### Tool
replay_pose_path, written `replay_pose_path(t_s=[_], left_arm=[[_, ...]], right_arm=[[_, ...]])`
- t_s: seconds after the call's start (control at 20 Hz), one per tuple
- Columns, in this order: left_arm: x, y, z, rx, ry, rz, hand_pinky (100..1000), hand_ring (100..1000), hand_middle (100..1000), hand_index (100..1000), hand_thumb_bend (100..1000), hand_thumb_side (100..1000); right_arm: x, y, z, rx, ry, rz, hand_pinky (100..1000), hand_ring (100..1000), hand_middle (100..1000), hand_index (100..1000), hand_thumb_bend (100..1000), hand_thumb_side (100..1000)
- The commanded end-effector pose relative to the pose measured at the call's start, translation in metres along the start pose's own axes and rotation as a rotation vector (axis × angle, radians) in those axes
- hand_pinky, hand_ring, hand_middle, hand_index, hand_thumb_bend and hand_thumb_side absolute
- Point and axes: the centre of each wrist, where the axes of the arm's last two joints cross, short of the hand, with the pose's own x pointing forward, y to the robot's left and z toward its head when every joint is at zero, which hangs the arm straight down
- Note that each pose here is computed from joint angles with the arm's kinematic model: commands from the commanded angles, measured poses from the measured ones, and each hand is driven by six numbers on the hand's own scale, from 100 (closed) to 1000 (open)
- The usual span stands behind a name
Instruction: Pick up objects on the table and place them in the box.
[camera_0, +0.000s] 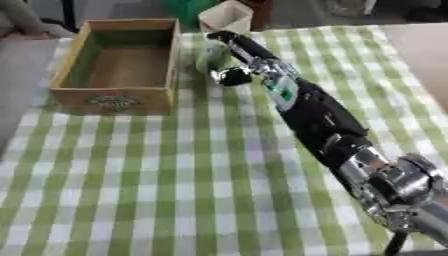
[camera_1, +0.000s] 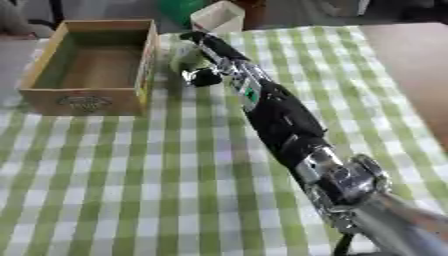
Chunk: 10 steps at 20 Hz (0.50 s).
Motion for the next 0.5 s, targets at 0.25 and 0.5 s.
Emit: replay_pose_path(t_s=[0.25,0.5], left_arm=[[0.0093,0.0028,-0.0042,-0.015,-0.035,-0.015,487,762,708,522,154,408],[0.0092,0.0025,-0.0043,-0.015,-0.035,-0.014,487,762,708,522,155,408]], right_arm=[[0.0116,-0.006,-0.0072,0.082,0.06,0.188,841,919,878,956,100,223],[0.0166,-0.0016,-0.0084,0.13,0.114,0.335,693,778,744,881,100,299]])
